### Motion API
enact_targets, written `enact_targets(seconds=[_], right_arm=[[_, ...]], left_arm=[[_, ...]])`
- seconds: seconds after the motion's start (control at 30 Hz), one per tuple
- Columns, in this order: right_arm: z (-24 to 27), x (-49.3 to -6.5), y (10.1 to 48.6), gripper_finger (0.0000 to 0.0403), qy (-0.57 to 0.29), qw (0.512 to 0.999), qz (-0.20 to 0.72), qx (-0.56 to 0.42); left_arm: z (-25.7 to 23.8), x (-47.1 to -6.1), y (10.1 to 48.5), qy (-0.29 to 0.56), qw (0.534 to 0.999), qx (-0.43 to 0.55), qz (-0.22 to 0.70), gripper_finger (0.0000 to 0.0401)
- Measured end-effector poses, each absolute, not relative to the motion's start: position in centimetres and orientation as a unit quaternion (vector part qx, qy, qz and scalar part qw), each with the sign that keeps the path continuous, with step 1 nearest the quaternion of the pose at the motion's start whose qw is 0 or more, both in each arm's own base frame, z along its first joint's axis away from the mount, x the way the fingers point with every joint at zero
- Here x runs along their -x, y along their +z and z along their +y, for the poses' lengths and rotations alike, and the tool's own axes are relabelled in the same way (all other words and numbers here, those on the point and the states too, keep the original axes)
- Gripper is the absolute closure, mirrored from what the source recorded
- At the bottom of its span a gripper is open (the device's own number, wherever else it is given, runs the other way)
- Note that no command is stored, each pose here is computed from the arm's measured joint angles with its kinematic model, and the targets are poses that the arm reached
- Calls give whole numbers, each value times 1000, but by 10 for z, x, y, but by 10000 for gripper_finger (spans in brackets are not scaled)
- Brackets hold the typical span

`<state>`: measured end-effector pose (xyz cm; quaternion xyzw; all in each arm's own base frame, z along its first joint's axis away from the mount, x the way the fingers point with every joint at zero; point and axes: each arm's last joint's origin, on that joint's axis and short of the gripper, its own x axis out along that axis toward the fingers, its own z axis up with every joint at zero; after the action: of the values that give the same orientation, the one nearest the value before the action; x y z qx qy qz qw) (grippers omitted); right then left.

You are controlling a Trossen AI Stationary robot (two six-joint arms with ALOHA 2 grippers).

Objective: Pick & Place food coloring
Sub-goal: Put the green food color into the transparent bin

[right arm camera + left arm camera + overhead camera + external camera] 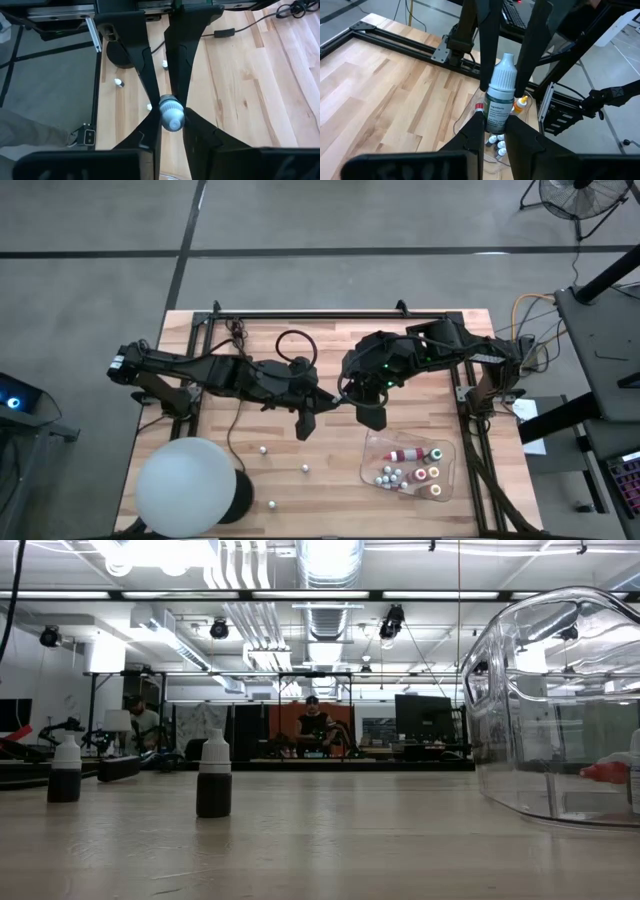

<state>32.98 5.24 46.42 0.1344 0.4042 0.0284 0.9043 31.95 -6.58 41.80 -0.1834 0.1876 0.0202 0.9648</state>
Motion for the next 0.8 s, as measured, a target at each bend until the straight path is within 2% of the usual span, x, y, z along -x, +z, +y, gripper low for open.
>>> enact_targets(seconds=[0.23, 0.63, 0.8], right_arm=[[54, -323, 460, 346, 23, 890, 435, -134], [81, -307, 453, 344, 18, 865, 493, -98], [96, -300, 451, 344, 14, 858, 505, -93]], left_arm=[[-65, -318, 417, 23, 965, 178, 193, 316], [-51, -318, 415, 49, 961, 179, 204, 179], [-45, -318, 413, 62, 958, 183, 212, 137]])
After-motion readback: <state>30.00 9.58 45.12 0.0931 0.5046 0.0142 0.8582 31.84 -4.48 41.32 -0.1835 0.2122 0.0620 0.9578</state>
